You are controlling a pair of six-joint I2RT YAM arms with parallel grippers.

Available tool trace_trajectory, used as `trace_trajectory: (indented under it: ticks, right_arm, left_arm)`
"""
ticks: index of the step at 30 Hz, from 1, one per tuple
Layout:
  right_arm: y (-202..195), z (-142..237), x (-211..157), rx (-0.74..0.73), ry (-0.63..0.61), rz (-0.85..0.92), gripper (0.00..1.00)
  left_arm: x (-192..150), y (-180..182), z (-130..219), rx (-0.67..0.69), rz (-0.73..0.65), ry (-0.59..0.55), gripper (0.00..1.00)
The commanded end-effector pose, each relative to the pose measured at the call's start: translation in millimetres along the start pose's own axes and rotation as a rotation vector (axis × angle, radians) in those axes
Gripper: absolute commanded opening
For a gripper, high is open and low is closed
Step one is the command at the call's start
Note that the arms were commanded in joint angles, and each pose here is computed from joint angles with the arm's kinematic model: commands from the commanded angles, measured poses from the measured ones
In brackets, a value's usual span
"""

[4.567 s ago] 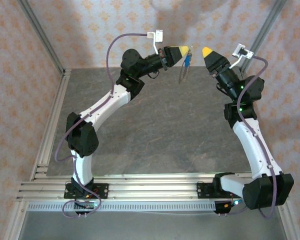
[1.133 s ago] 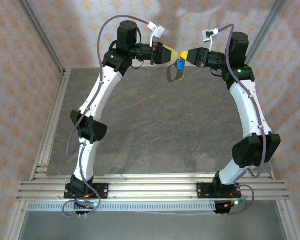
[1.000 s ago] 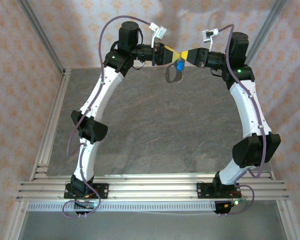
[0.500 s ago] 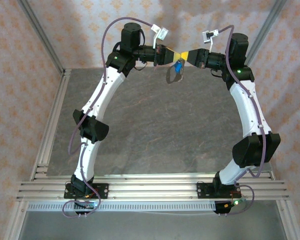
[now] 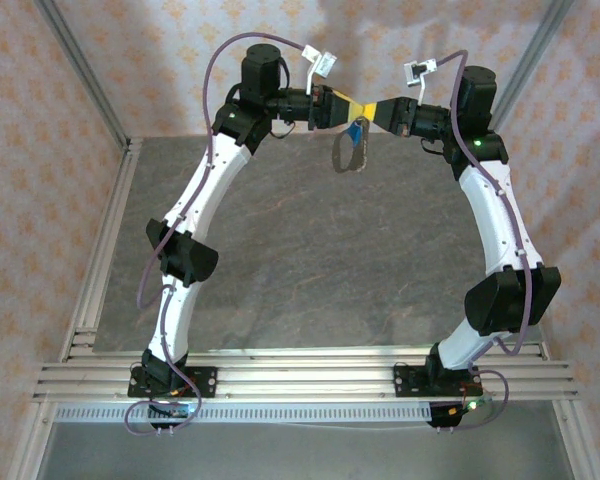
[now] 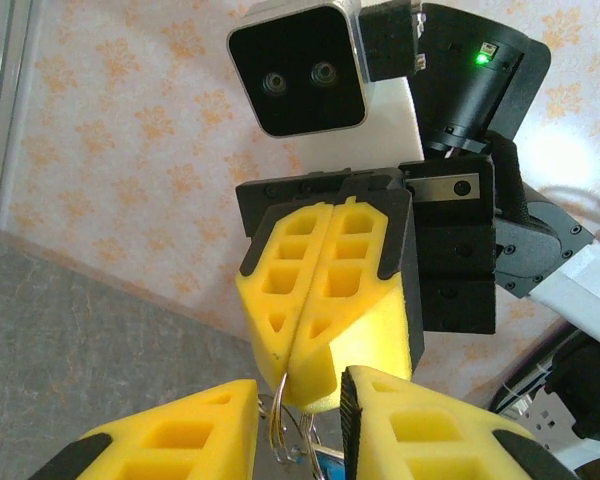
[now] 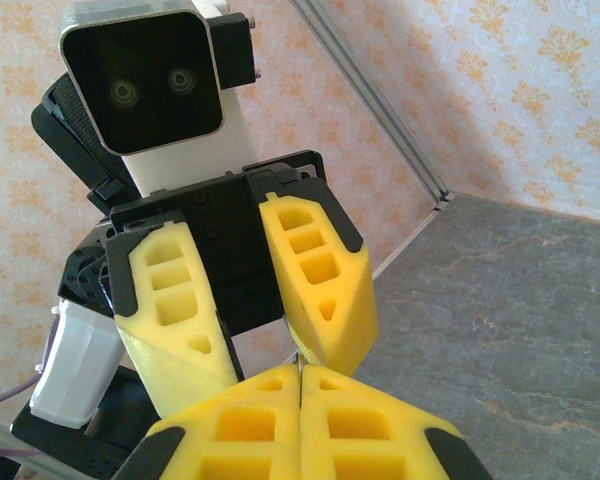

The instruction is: Put the keys on the keyring

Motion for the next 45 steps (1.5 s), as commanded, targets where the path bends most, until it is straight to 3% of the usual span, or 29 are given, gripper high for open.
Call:
trace_trajectory:
  ticks: [1,13,29,32,34,38,45]
  right_arm:
    - [10,3,2,0.022,-0.005,0.059,0.00]
    - [8,3,4,0.009,-0.014,0.061,0.00]
    - [9,5,2,0.002,-0.018,0.057,0.00]
    - [9,11,6,-0.046,-0.070,0.064,0.18]
    - [9,20,11,-0.062,-0.136,0.062,0.23]
    - [6,38,15,-0.047,-0.253,0.031,0.26]
    - [7,41,6,0.000,-0.305,-0.006,0.27]
  left_arm:
    - [13,-12,1,-0.039,-0.056,-0.032,0.25]
    - [-1,-13,2,-0.054,-0.046,0.029,0.23]
    - [4,-12,-9,-0.031,-0.054,-0.006,0.00]
    - [8,-13,-10,-0.009,-0.060,-0.025,0.00]
    - [12,-16,-10,-0.006,-0.068,-0.040,0.00]
    - [20,-23,-10,0.001,-0.086,-0.076,0.00]
    - [28,-31,-10,-0.002,-0.105,-0.110,0.00]
Point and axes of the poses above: each hand's point on the last joint's axis, 136 mm out from that joint toward the fingers, its own z axis back along the fingers, its own y axis along the line the jaws close on, x = y × z, the point moved 5 cm from there along z, back along the fingers, and after that the axes turned 5 degrees about -z, right-handed, at the moved point
